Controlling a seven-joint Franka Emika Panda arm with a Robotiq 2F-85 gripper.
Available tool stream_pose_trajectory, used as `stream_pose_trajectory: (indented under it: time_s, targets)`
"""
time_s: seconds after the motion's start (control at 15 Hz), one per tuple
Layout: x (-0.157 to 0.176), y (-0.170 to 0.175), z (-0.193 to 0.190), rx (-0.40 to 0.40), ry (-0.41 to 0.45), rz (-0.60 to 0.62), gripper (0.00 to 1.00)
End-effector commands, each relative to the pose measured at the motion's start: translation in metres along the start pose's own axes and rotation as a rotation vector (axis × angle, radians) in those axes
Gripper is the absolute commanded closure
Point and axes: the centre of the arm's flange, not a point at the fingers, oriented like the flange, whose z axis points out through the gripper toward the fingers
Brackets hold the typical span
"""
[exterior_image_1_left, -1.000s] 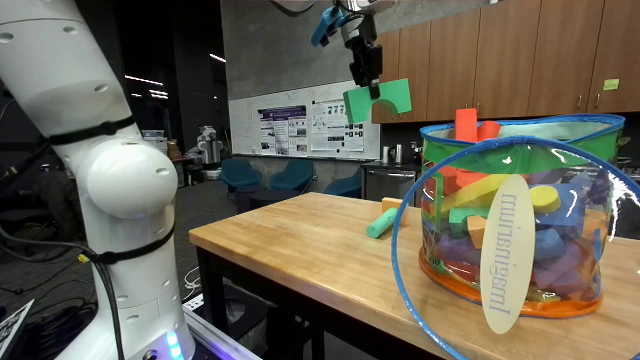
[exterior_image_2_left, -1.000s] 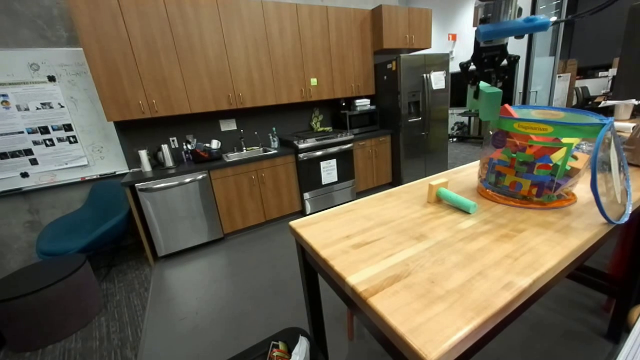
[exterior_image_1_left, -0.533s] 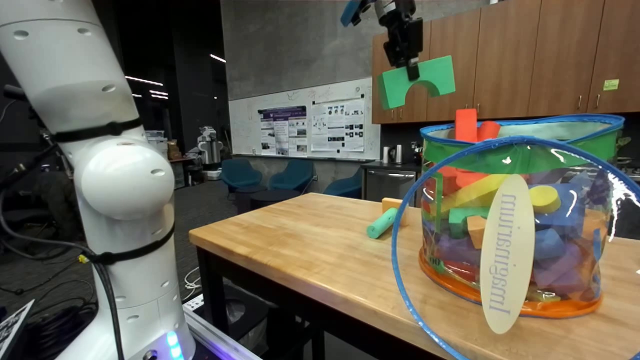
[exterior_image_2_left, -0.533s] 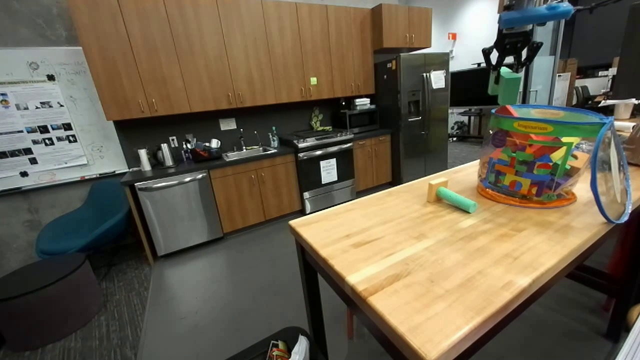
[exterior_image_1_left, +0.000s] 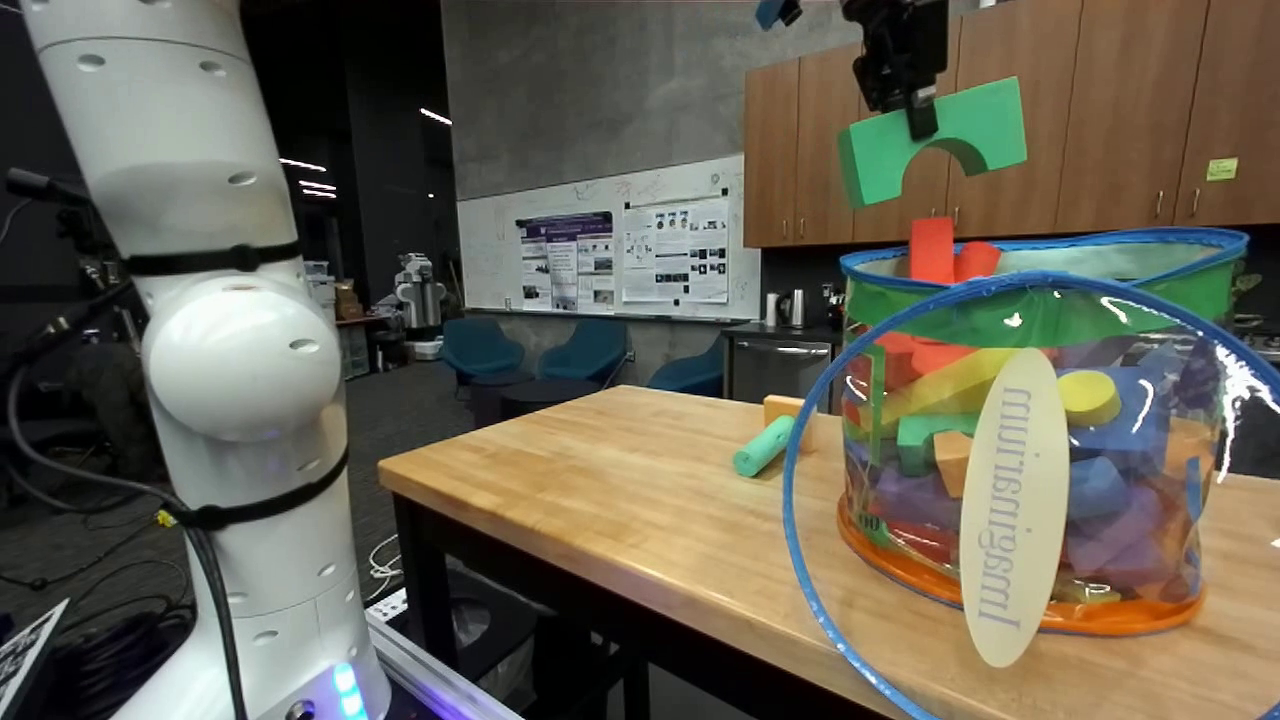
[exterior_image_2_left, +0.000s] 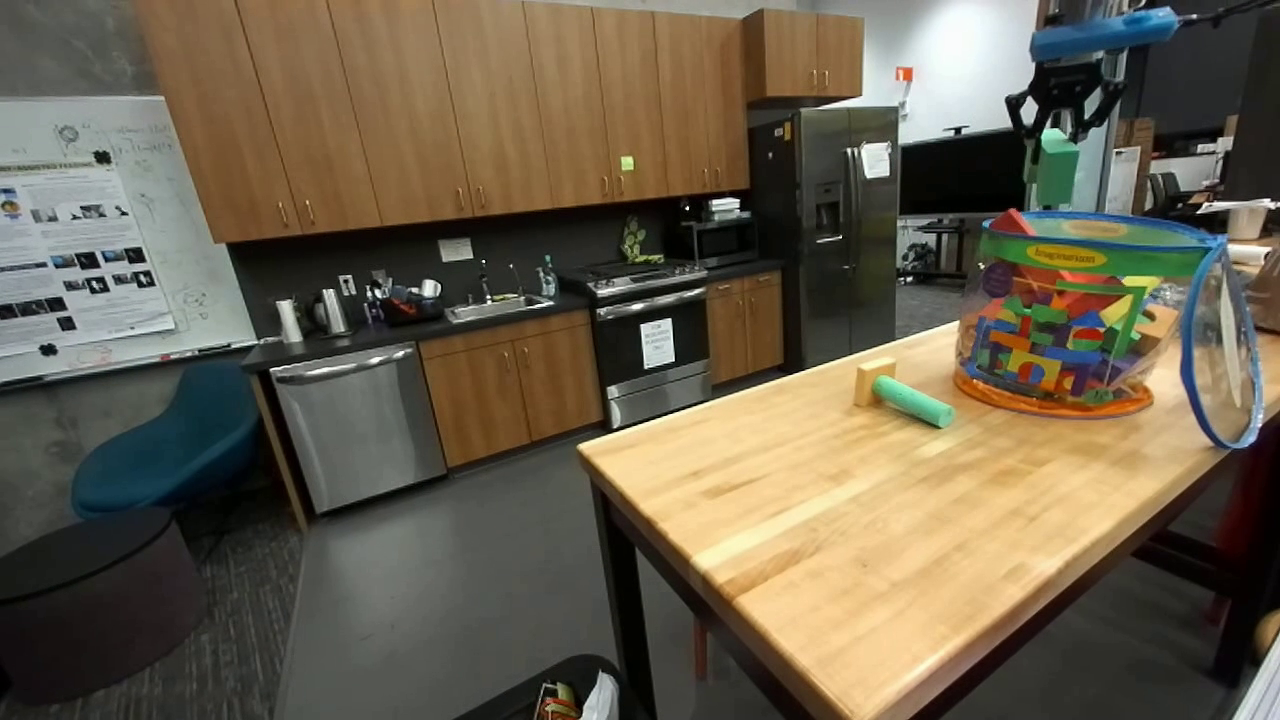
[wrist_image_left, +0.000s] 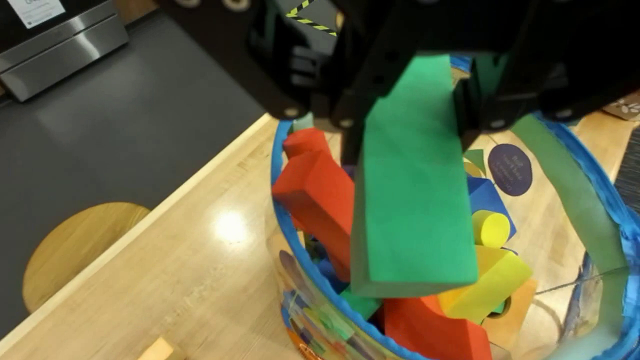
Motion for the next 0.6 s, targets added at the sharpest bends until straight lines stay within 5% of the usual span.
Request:
stream_pose_trajectory:
  time_s: [0.0,0.53]
  targets:
    - [0.039,0.016,0.016,0.001,-0.011,0.039,0.84]
    - [0.072,0.03,0.071,0.023,0.01,0.134,0.84]
